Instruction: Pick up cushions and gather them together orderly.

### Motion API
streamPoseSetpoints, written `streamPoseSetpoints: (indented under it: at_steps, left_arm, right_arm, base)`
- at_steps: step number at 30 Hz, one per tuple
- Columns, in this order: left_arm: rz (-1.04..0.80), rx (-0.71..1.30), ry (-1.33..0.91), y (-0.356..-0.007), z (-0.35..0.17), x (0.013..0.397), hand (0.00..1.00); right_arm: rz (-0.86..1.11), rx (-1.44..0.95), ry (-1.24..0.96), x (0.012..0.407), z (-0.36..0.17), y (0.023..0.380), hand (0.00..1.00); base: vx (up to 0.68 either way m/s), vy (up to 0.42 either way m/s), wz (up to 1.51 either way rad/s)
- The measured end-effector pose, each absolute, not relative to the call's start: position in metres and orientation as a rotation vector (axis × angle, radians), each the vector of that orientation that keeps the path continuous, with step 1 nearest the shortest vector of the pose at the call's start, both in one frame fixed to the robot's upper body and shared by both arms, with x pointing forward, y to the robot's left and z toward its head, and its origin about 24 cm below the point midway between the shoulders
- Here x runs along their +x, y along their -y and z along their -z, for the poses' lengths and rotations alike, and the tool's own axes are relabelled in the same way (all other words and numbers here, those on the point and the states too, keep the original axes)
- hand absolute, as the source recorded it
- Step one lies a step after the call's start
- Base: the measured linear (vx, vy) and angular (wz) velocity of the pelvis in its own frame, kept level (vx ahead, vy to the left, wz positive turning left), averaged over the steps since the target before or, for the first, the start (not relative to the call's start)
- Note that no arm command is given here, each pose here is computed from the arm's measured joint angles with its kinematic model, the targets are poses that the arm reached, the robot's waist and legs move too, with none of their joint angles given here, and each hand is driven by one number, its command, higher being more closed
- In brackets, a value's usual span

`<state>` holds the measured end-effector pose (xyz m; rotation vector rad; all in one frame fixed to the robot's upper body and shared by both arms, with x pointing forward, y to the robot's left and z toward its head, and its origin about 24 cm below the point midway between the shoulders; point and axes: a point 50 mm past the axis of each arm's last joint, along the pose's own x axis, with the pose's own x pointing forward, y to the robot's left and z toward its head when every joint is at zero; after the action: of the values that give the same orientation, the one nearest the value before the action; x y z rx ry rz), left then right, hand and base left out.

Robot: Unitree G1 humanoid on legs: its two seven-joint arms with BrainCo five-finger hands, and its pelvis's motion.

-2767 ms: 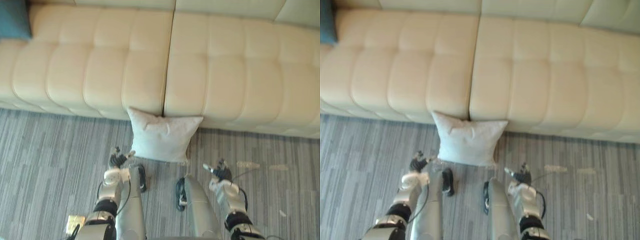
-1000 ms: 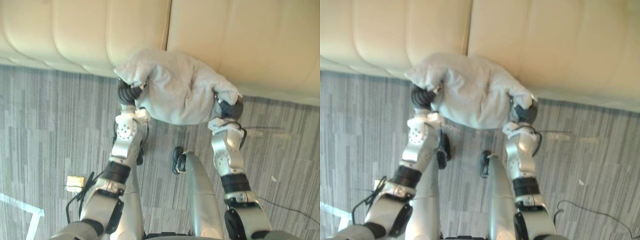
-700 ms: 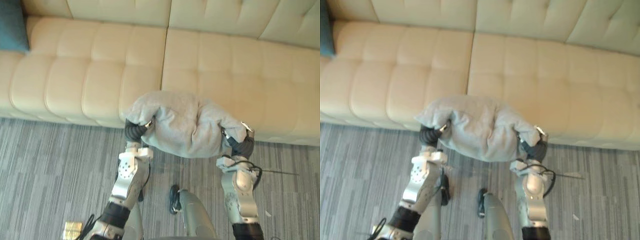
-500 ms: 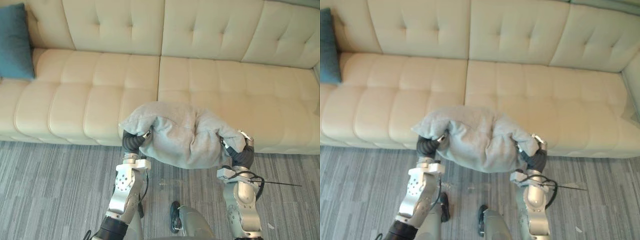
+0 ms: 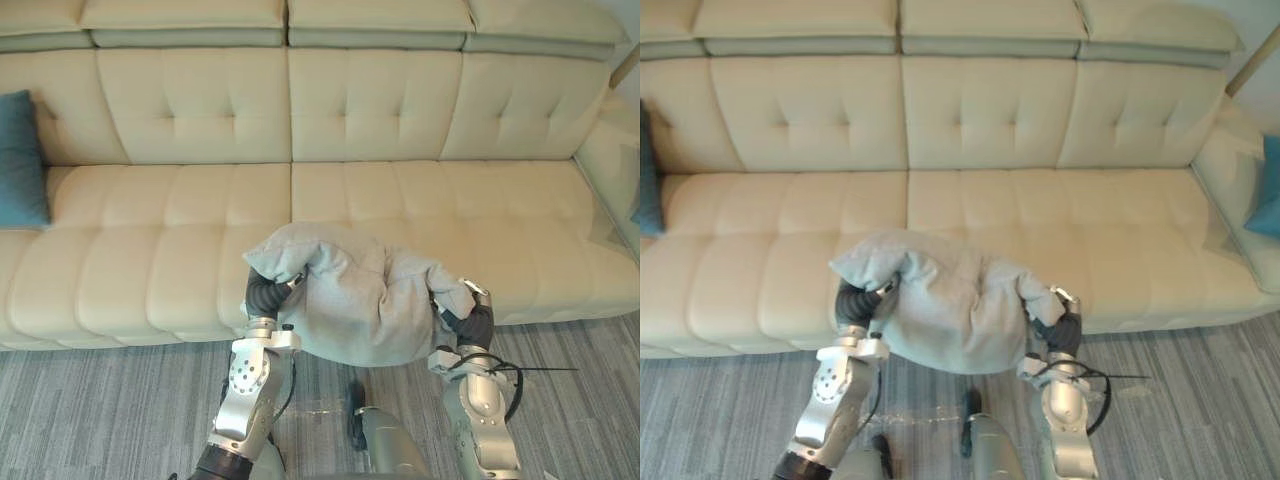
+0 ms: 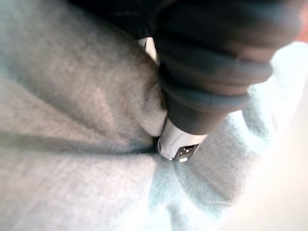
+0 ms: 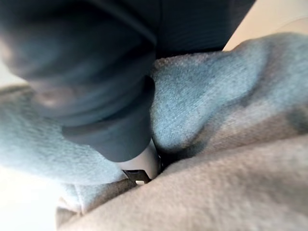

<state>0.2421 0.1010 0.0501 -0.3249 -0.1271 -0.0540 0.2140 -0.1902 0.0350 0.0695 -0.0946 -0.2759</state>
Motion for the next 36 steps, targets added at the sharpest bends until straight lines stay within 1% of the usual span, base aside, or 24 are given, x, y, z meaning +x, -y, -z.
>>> streamPoseSetpoints:
  at_steps: [2,4,6,9,16,19,26,30,36]
  left_arm:
    - [0.074,-0.322,0.086,-0.095,-0.042,0.237,1.0]
    - [0.12,-0.33,0.059,-0.088,-0.036,0.232,1.0]
    - [0.116,-0.337,0.038,-0.089,-0.031,0.227,1.0]
    - [0.115,-0.336,0.0,-0.091,-0.023,0.22,1.0]
    - [0.133,-0.342,0.003,-0.087,-0.025,0.219,1.0]
    - [0.151,-0.325,0.004,-0.089,-0.025,0.219,1.0]
    - [0.149,-0.309,0.008,-0.093,-0.024,0.217,1.0]
    - [0.154,-0.297,-0.004,-0.094,-0.022,0.216,1.0]
    - [0.173,-0.27,-0.032,-0.093,-0.017,0.215,1.0]
  right_arm:
    - [0.306,0.065,0.077,0.206,-0.032,0.197,1.0]
    - [0.334,0.062,0.063,0.189,-0.031,0.203,1.0]
    - [0.33,0.064,0.067,0.181,-0.034,0.204,1.0]
    - [0.325,0.088,0.082,0.18,-0.038,0.203,1.0]
    - [0.324,0.068,0.101,0.18,-0.044,0.206,1.0]
    - [0.362,0.101,0.09,0.179,-0.041,0.206,1.0]
    - [0.353,0.129,0.083,0.198,-0.035,0.202,1.0]
    - [0.339,0.102,0.048,0.208,-0.026,0.205,1.0]
    - [0.333,0.063,0.001,0.214,-0.017,0.211,1.0]
  base:
    - [0.31,-0.239,0.46]
    - [0.34,-0.262,0.82]
    - [0.25,-0.14,0.14]
    - [0.28,-0.033,-0.13]
    - [0.3,0.11,0.03]
    - [0.25,0.139,0.27]
    - [0.14,0.026,0.0]
    - [0.04,-0.048,-0.07]
    - [0.0,-0.009,-0.01]
